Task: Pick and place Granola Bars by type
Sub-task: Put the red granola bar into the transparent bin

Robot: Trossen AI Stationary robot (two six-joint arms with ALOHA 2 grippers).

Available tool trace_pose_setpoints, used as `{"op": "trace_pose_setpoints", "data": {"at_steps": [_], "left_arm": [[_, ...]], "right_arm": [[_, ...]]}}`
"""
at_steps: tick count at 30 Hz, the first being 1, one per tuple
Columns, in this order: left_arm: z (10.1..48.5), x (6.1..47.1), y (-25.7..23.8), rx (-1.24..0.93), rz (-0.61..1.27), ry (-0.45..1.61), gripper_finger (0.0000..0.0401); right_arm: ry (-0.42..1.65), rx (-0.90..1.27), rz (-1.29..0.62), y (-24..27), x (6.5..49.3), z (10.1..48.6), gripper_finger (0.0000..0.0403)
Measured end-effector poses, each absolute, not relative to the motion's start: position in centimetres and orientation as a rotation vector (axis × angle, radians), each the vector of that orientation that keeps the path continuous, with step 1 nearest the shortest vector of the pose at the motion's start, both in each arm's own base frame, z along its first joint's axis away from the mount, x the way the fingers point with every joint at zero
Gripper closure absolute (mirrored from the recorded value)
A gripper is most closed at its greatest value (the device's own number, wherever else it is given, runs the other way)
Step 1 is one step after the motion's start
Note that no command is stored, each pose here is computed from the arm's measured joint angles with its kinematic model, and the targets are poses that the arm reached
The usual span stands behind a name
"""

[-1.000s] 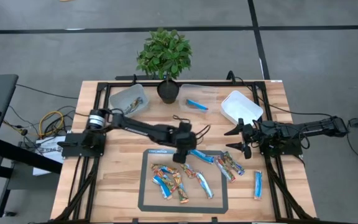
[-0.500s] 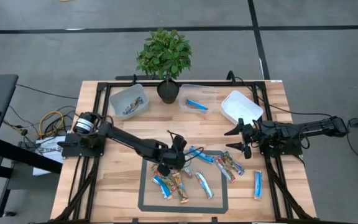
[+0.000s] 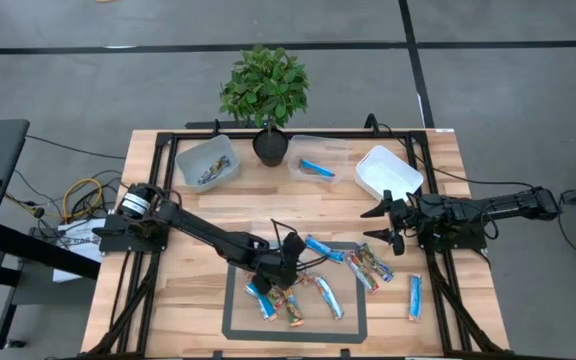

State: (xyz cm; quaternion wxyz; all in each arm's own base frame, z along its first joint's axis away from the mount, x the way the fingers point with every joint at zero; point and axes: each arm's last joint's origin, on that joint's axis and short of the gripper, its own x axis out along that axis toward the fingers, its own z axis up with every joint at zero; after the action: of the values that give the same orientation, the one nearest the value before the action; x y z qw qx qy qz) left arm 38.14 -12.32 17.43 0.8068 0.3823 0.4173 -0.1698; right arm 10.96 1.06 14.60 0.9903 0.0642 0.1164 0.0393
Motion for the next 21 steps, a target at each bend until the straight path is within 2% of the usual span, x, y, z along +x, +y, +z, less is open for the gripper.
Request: {"op": "trace_pose_setpoints", "data": {"at_steps": [14,21], "left_arm": [[14.5,41.3,-12.6,0.843,-0.423,0.910,0.0191],[13.6,41.5,-12.0,0.810,-0.424,0.946,0.0194]], "right_arm": [[0.235,0.129,0.079,1.1,11.0,14.6,0.0147],[0.233,0.129,0.079,1.1,11.0,14.6,0.0147]]}}
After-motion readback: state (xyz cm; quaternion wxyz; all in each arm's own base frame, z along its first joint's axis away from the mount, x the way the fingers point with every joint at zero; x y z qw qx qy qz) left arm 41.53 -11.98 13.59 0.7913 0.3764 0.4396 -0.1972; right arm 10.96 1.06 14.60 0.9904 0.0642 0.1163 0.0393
